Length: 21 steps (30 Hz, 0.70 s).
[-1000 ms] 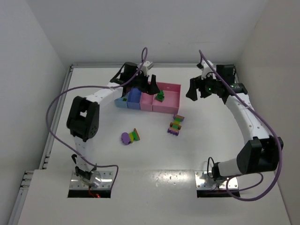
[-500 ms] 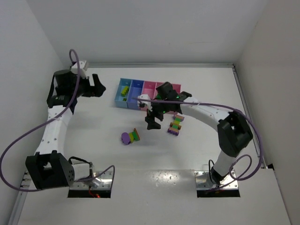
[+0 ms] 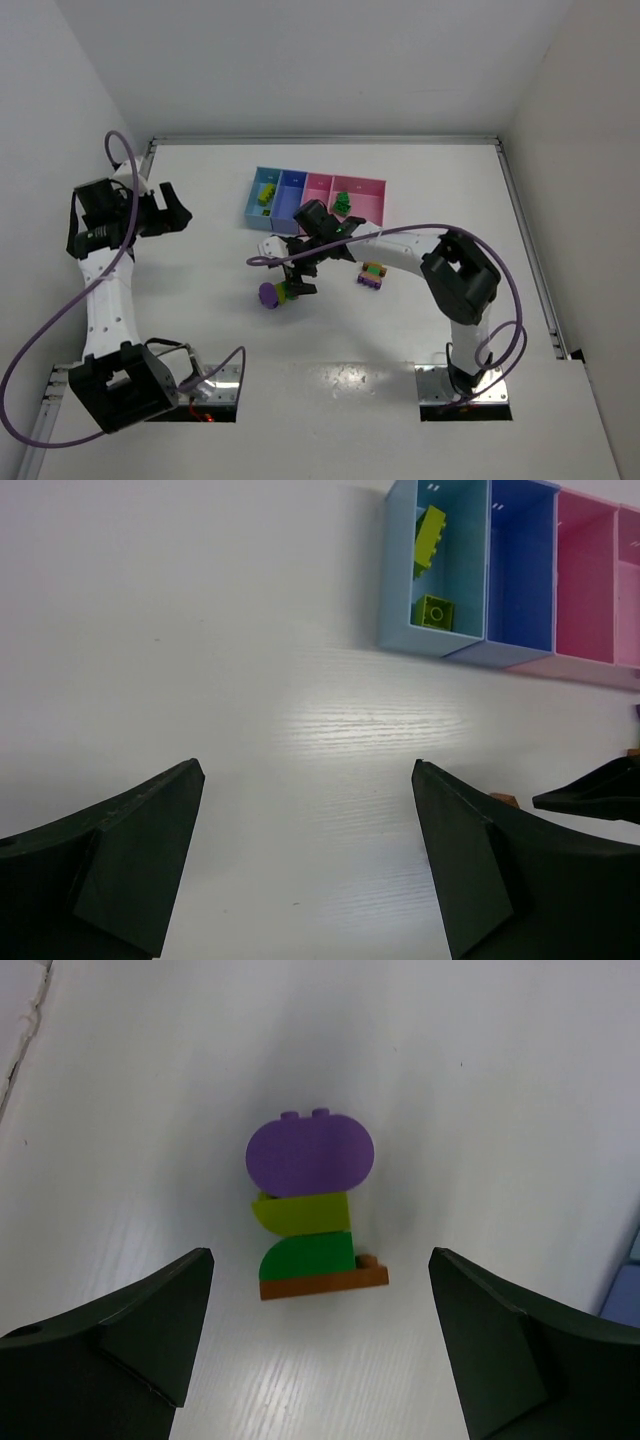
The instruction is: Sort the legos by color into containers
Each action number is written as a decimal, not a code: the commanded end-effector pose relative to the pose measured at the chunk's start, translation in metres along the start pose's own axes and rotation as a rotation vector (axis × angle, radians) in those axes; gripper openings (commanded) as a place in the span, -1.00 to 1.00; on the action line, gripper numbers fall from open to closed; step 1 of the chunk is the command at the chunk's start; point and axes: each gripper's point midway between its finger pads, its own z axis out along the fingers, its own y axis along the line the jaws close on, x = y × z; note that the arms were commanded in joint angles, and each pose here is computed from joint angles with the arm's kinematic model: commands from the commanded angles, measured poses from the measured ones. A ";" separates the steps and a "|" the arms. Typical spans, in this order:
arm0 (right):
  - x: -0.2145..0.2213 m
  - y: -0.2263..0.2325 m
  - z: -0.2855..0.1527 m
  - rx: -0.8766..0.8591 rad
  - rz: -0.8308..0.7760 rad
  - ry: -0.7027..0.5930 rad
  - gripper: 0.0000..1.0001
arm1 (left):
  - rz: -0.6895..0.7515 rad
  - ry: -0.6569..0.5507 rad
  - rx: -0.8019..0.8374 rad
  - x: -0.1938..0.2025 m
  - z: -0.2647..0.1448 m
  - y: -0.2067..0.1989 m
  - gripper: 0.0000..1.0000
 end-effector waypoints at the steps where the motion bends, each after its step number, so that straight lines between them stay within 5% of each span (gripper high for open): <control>1: -0.031 -0.016 0.009 0.024 -0.130 -0.073 0.78 | 0.019 0.005 0.007 0.005 -0.009 0.003 0.83; 21: 0.012 0.004 0.065 -0.093 -0.099 0.041 0.70 | 0.009 0.056 0.060 0.023 -0.004 0.013 0.83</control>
